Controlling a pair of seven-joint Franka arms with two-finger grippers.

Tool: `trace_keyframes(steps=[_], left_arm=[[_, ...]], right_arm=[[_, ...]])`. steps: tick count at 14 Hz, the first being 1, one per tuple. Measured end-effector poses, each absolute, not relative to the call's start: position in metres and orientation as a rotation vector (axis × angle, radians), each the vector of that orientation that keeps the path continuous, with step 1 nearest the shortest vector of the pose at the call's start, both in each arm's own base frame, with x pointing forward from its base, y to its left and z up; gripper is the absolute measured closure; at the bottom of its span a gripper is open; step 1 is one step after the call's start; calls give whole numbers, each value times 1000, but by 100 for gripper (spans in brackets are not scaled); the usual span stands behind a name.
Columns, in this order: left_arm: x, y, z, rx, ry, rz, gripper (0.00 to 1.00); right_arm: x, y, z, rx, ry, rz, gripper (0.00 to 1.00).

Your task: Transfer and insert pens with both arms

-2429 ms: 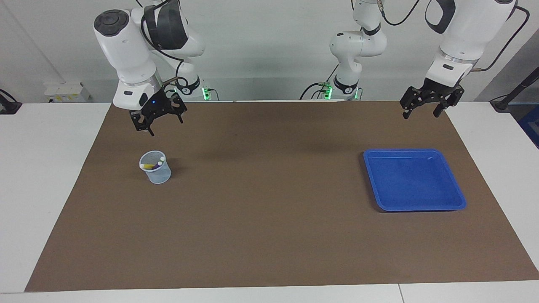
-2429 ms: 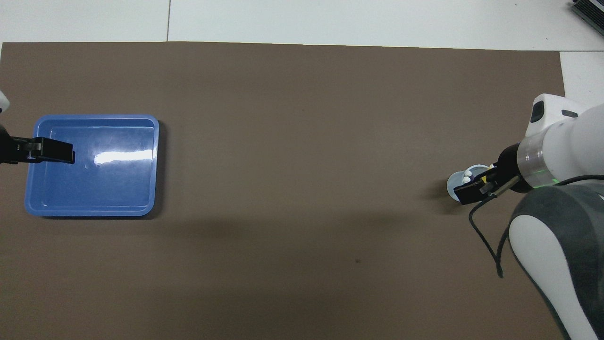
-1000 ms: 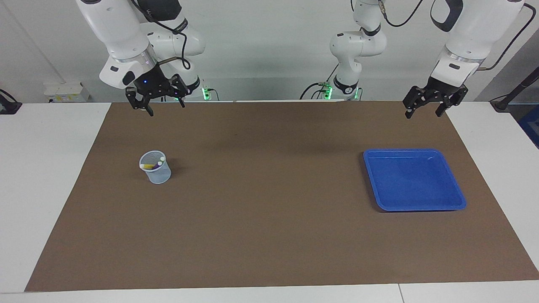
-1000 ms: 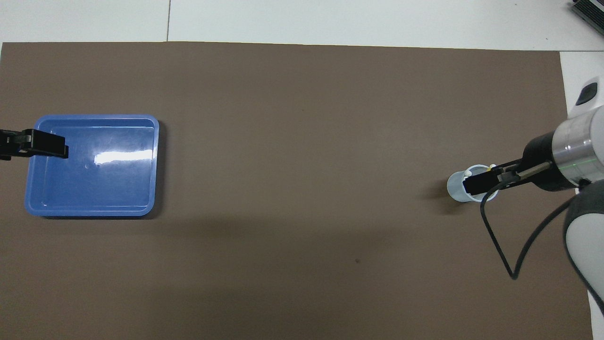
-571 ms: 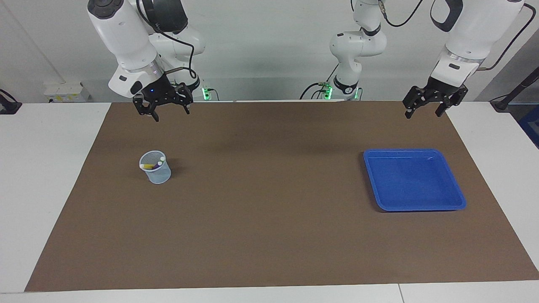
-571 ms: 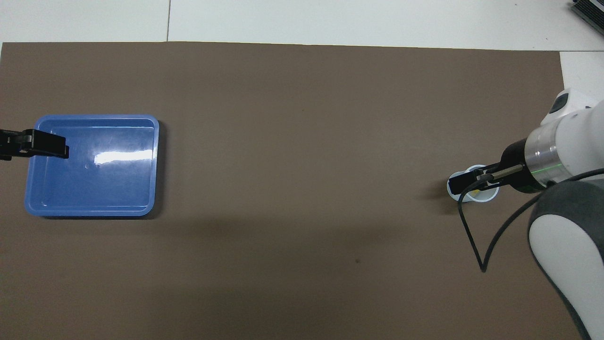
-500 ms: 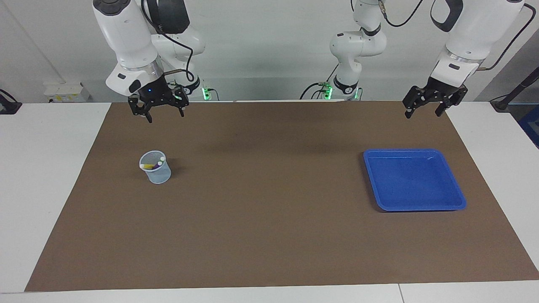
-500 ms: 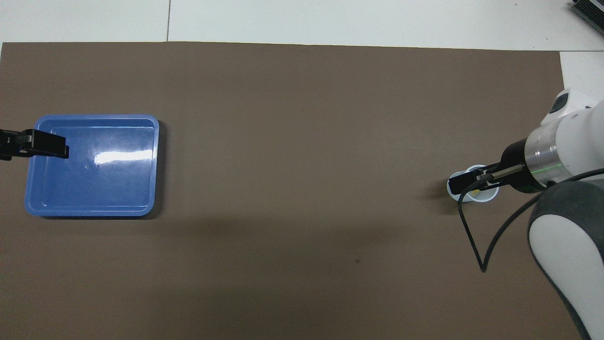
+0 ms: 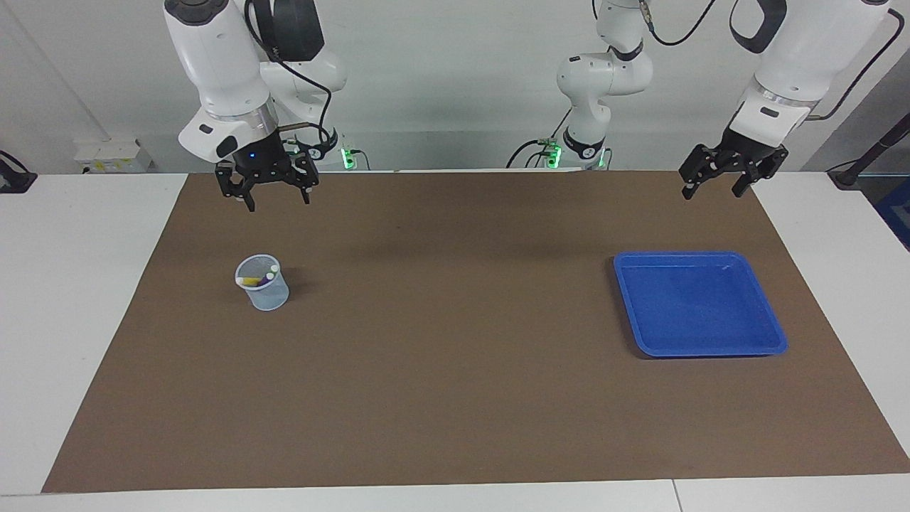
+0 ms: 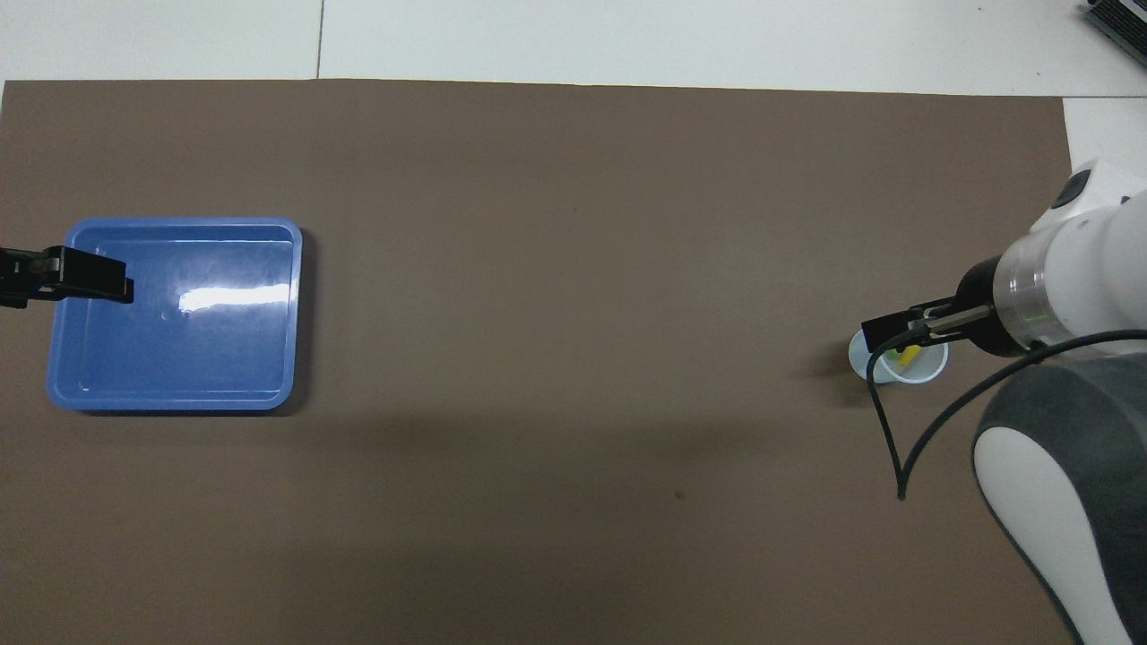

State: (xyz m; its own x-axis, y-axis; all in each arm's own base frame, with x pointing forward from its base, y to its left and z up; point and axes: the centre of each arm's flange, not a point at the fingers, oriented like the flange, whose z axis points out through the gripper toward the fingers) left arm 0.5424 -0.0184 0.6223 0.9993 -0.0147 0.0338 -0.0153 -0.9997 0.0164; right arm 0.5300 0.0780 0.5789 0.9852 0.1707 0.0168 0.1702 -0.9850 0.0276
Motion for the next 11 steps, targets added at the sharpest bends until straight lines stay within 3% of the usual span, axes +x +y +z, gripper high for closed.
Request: trace_keyframes(steps=[11], left_arm=[[542,-17,622,3120,-19,52,0]], right_arm=[[536,62,573,3104,221,18,0]])
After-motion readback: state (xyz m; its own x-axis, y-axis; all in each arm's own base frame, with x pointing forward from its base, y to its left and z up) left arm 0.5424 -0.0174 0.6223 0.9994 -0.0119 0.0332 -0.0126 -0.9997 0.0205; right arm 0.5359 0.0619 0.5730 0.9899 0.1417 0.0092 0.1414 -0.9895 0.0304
